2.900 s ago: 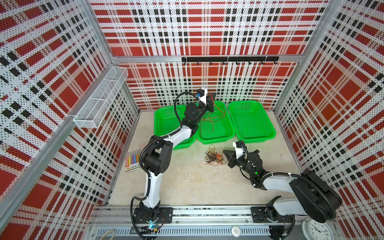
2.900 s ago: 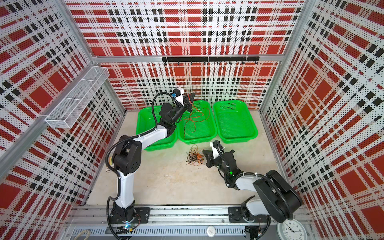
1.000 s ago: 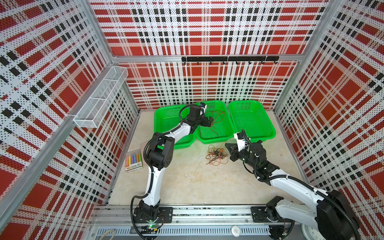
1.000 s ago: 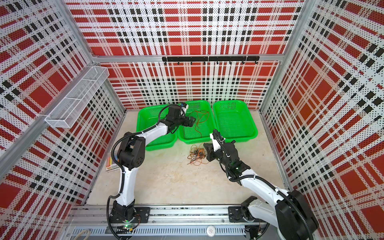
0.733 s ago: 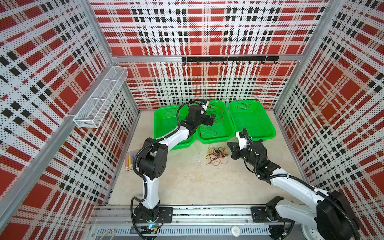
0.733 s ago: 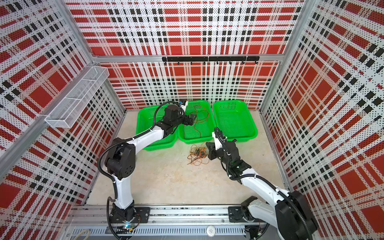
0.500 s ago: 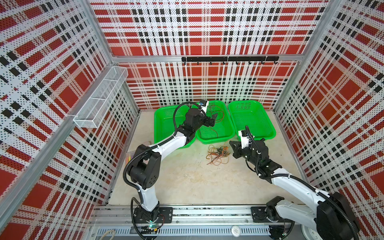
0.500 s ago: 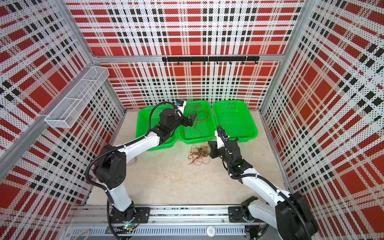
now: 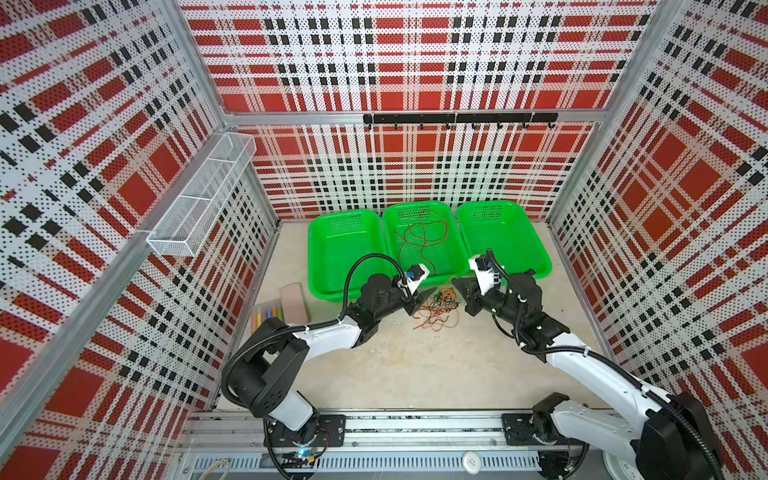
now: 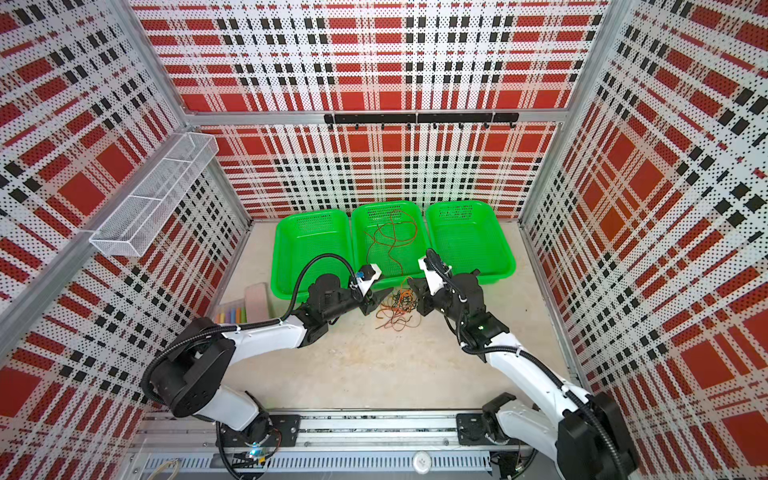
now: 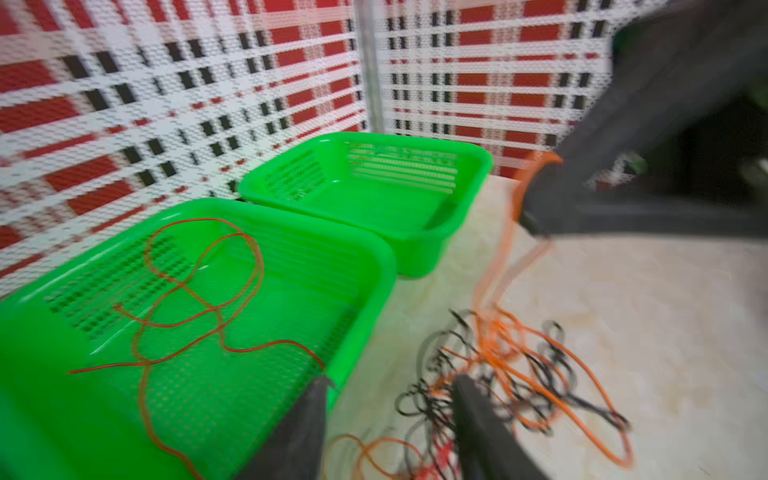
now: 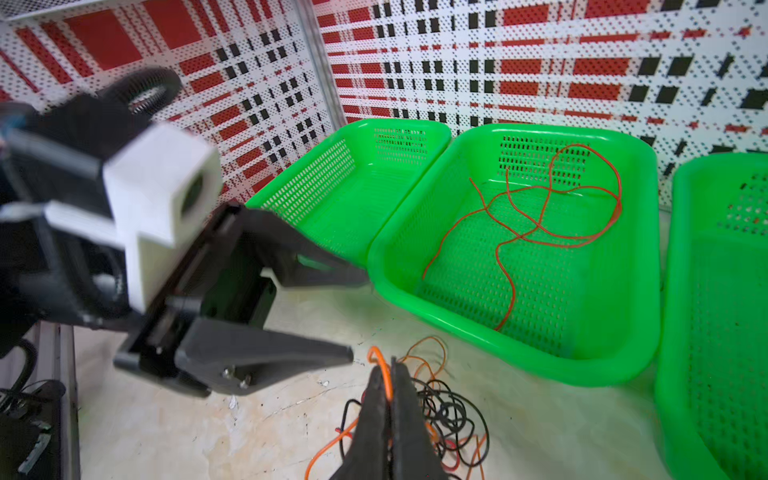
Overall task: Untangle the cables
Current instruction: 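Open the left gripper to drop the red wire into the basket, then move the left gripper back to the tangle and grasp an orange wire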
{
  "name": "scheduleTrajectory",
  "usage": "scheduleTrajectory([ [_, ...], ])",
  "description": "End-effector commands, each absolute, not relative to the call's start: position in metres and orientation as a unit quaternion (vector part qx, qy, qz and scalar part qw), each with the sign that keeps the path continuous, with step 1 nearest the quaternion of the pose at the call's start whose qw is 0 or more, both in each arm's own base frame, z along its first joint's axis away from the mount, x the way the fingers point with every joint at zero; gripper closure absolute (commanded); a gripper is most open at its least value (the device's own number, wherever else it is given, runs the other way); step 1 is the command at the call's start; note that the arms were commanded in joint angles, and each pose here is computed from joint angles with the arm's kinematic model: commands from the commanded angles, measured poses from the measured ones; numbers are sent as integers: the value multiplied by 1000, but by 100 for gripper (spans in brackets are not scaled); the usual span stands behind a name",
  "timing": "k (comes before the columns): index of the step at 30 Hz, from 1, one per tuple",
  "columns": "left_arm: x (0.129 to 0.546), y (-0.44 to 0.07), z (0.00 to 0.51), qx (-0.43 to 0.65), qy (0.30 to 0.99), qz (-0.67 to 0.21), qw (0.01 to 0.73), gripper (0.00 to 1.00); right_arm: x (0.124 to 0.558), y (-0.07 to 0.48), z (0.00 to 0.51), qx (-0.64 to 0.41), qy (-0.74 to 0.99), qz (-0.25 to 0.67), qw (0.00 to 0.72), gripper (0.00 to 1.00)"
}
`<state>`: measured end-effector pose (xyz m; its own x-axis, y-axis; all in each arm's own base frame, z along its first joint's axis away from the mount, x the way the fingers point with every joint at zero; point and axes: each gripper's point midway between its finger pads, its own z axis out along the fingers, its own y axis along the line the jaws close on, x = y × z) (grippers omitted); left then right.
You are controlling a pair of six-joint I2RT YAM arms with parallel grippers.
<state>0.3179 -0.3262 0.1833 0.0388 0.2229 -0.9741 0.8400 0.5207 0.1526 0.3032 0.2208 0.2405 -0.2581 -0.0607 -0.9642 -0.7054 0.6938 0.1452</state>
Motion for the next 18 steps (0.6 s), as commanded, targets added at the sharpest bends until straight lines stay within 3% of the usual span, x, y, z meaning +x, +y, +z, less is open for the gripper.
scheduleTrajectory([
  [1,305,-324,225,441,551,-243,665,58,293,228,245,-318,712,294,553,100],
  [8,291,-326,215,484,523,-219,666,54,282,237,246,-350,693,314,546,100],
  [18,285,-346,202,512,511,-227,652,57,279,239,248,-361,683,319,549,100],
])
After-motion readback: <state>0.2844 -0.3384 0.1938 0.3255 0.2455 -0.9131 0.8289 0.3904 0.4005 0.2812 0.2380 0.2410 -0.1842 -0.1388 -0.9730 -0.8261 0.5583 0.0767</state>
